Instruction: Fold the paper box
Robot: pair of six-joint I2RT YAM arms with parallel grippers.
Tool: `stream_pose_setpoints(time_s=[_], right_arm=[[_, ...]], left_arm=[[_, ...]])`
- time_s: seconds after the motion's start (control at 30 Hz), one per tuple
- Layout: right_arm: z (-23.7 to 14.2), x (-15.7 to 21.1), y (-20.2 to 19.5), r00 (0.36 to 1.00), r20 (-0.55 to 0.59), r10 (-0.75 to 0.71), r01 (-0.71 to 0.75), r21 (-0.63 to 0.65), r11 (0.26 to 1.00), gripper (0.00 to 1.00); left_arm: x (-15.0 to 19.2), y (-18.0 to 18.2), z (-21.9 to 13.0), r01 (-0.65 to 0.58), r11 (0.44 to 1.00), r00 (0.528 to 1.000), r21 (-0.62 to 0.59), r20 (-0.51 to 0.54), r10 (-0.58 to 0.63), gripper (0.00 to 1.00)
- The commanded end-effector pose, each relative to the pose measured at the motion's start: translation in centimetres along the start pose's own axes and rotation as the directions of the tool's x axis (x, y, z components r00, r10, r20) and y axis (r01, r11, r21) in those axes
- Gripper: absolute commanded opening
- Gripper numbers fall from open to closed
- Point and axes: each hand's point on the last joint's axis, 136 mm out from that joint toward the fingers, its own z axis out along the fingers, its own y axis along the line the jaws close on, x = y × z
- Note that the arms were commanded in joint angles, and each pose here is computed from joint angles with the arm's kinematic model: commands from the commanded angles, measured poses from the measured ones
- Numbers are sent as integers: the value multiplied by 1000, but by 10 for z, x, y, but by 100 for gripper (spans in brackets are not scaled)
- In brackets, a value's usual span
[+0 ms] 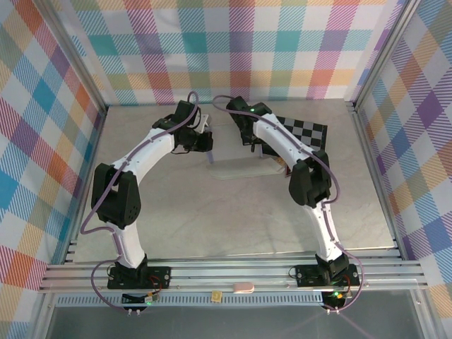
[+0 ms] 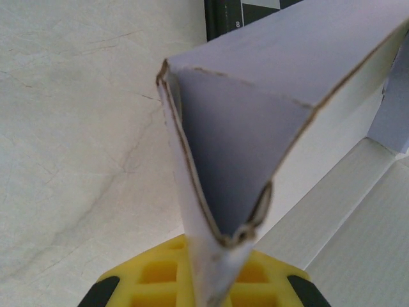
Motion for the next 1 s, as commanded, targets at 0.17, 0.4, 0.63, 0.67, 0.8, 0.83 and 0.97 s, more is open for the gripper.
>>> stream_pose_setpoints(time_s=[0.17, 0.4, 0.63, 0.67, 0.8, 0.83, 0.97], right_arm=[[0, 9, -14, 1000, -23, 19, -18, 27, 999, 0], [-9, 0, -2, 994, -49, 100, -110, -281, 953, 8], [-6, -4, -9, 988, -79, 134, -154, -370, 916, 18], [-5, -3, -10, 988, -81, 134, -154, -371, 916, 19], [3, 0, -11, 988, -86, 128, -151, -365, 919, 23], [5, 1, -10, 989, -84, 124, -147, -367, 918, 24], [11, -2, -8, 990, -77, 115, -135, -373, 918, 28]], left_arm=[[-4, -2, -9, 22, 1000, 999, 3, 29, -22, 0], [-2, -2, -9, 31, 999, 999, 10, 23, -31, 0], [-3, -4, -10, 31, 999, 999, 17, 30, -32, 0], [-3, -4, -11, 32, 999, 999, 18, 30, -32, 0], [-4, -5, -11, 31, 999, 999, 20, 32, -32, 0], [-4, -5, -11, 31, 999, 999, 22, 31, -32, 0], [-5, -5, -11, 30, 999, 999, 22, 30, -31, 0]])
